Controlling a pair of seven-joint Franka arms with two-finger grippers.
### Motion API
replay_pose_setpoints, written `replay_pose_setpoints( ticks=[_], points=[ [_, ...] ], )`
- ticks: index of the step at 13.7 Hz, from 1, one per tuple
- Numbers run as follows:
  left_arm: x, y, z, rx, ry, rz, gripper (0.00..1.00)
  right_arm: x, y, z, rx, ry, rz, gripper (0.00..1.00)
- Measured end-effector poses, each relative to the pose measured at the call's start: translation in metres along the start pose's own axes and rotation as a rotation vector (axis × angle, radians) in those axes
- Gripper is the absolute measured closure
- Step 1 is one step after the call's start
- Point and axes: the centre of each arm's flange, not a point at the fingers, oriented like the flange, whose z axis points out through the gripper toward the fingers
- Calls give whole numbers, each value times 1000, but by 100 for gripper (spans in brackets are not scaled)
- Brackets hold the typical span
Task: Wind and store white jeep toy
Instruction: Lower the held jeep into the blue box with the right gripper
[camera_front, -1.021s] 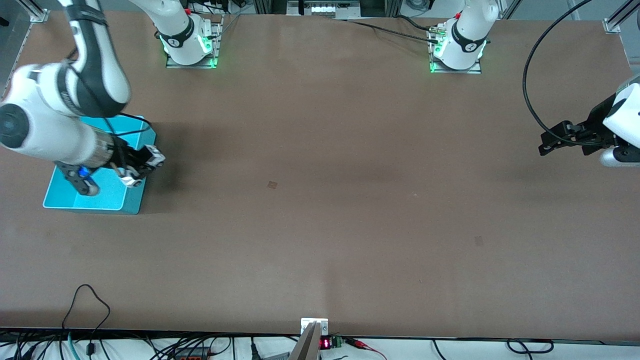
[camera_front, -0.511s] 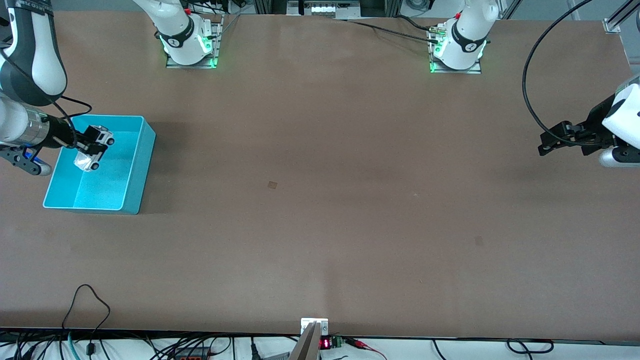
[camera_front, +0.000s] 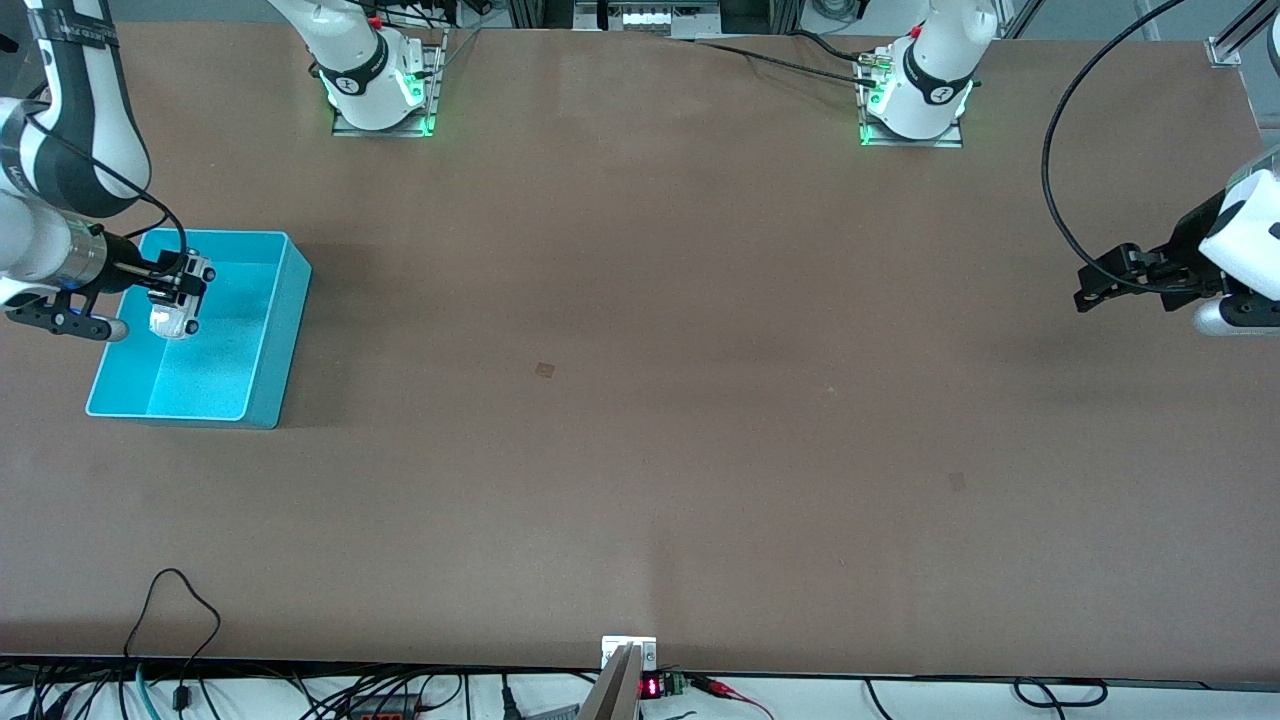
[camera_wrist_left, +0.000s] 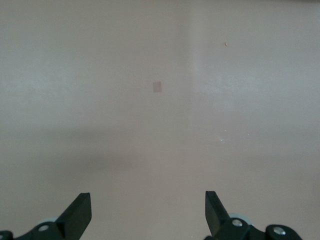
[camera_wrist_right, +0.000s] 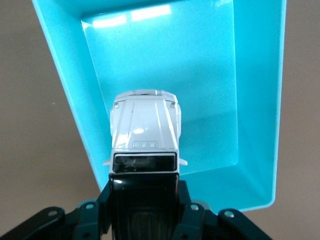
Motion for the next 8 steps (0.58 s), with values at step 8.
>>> replay_pose_setpoints(
  ticks=[8],
  points=[
    [-2,0,-1,1,-8,-1,0,-14,6,62,-33,9,-99,49]
  ],
)
